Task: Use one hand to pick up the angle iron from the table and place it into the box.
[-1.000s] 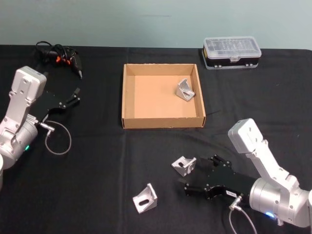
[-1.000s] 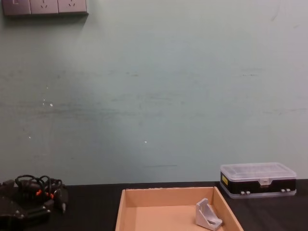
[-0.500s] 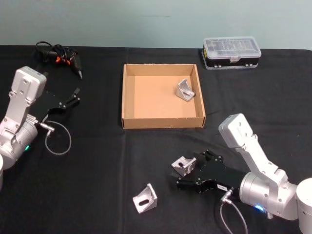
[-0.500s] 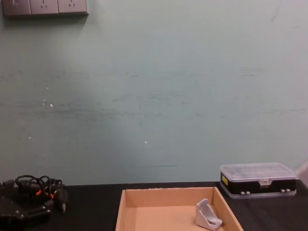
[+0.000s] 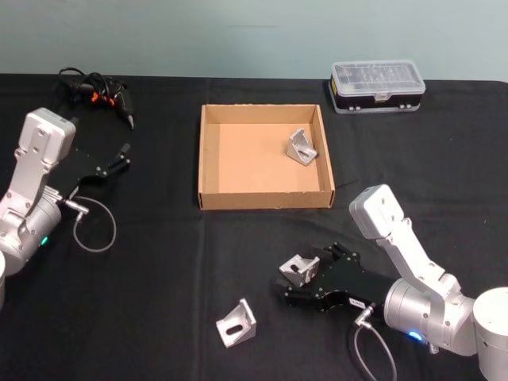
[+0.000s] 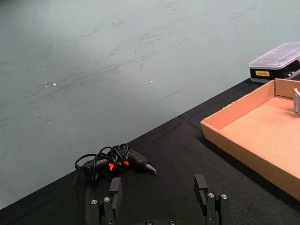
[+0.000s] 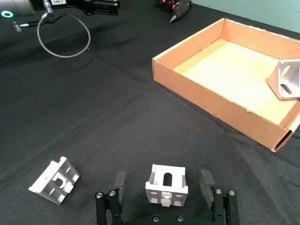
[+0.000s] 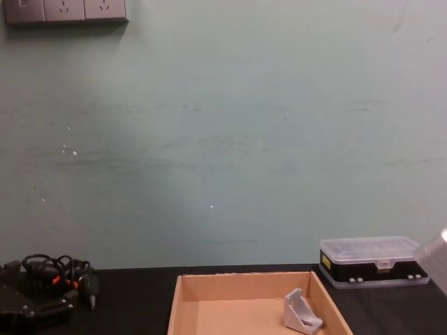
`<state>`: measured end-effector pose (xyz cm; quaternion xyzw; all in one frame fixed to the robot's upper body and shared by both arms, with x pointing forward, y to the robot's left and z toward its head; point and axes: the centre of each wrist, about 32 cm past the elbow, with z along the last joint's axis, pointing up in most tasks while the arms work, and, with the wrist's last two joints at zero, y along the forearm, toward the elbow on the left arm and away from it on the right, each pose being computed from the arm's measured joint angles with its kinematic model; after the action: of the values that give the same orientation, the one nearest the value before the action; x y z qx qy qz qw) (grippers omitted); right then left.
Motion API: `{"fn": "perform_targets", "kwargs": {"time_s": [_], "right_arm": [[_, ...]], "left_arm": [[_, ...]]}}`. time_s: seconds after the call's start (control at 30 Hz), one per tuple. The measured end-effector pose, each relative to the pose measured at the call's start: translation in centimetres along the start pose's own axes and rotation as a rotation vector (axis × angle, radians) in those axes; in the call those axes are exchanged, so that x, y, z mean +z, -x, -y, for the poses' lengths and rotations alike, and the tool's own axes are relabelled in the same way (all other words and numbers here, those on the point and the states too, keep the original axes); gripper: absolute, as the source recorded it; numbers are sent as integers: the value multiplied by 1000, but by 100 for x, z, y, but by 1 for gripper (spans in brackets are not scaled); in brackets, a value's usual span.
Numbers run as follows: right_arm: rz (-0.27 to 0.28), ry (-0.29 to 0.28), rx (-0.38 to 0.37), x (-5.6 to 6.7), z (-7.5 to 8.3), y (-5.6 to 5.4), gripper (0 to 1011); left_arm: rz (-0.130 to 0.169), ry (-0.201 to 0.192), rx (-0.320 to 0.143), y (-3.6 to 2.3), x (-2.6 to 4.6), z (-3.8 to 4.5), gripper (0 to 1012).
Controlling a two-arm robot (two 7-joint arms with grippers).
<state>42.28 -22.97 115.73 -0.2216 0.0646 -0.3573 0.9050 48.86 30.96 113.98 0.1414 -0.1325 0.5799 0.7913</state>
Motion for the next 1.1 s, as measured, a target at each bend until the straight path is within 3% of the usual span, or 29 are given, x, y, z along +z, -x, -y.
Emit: {"fn": "perform_targets", "kwargs": {"time_s": [0.23,0.67,1.1], "right_arm": [[2,4,4,-12,-4,-6,883],[1,1,10,-22,2,-3,487],[7,-20,11,20,24,7,474]], "left_arm": [[0,0,0,0,0,0,1011],[0,0,0,0,0,0,1011],[0,0,0,0,0,0,1011]]}}
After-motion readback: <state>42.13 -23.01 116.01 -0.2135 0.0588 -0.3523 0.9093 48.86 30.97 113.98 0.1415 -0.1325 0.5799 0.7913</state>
